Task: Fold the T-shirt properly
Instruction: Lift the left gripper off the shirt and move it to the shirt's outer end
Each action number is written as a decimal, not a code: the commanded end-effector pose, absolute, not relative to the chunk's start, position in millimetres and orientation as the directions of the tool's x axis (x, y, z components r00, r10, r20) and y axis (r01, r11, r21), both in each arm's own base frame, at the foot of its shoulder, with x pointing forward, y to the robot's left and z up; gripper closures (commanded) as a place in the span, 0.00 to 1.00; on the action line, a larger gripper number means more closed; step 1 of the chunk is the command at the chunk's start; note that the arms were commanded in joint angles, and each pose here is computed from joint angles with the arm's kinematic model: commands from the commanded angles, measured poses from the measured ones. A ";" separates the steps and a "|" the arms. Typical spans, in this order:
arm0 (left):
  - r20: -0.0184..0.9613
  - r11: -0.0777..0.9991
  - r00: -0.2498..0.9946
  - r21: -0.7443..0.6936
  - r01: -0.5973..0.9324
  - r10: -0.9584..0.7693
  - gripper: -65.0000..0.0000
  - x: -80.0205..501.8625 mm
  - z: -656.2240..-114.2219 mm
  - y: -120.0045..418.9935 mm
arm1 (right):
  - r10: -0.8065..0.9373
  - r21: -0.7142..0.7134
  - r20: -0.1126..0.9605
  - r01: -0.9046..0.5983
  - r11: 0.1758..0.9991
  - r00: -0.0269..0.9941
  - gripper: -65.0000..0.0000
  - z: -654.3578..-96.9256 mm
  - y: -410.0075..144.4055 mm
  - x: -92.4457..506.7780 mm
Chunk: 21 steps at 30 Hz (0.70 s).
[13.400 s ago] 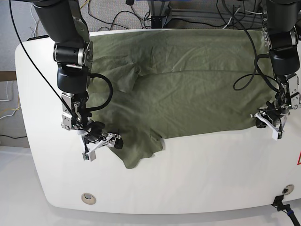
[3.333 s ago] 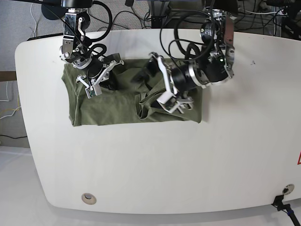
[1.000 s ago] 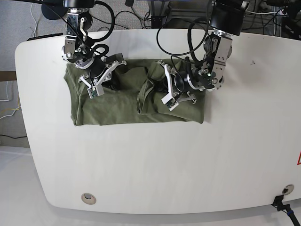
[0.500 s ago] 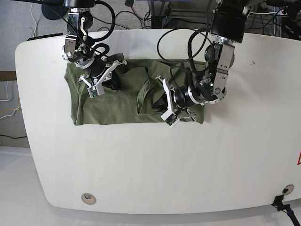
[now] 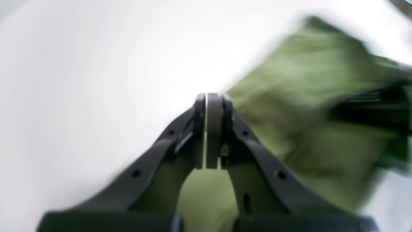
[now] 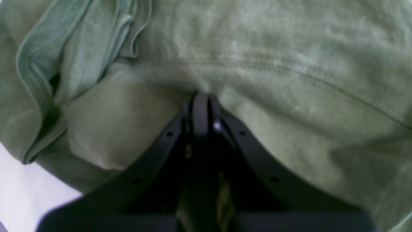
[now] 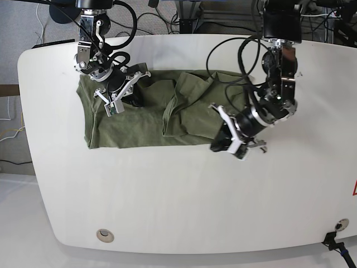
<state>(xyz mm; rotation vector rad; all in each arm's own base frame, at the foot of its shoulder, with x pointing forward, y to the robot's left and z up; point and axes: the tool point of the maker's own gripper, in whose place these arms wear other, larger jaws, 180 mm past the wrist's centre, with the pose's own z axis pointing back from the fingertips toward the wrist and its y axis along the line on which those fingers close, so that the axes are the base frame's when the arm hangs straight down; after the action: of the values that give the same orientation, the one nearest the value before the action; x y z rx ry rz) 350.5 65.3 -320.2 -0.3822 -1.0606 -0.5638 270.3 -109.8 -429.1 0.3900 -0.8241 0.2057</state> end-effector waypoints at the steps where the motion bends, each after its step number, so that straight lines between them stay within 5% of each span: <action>1: 0.915 0.810 0.343 -0.032 0.585 -0.211 1.00 353.4 -309.2 74.7 | 0.080 0.225 0.709 -0.333 0.916 0.700 1.00 -438.5 -114.7 263.0; 6: 0.855 0.847 0.441 -0.003 0.532 -0.274 1.00 331.9 -336.7 123.2 | 0.076 0.230 0.709 -0.332 0.915 0.701 1.00 -438.5 -114.4 262.9; 21: 0.751 0.834 0.614 -0.161 0.527 -0.243 1.00 310.7 -414.8 111.3 | 0.119 0.202 0.759 -0.406 0.891 0.640 0.99 -413.9 -94.0 272.4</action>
<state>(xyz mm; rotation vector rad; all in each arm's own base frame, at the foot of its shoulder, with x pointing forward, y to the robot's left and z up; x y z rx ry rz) 302.2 106.4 -421.9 -0.4067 -0.7703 -0.4516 270.2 -99.1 -424.2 0.3795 -0.8182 0.2613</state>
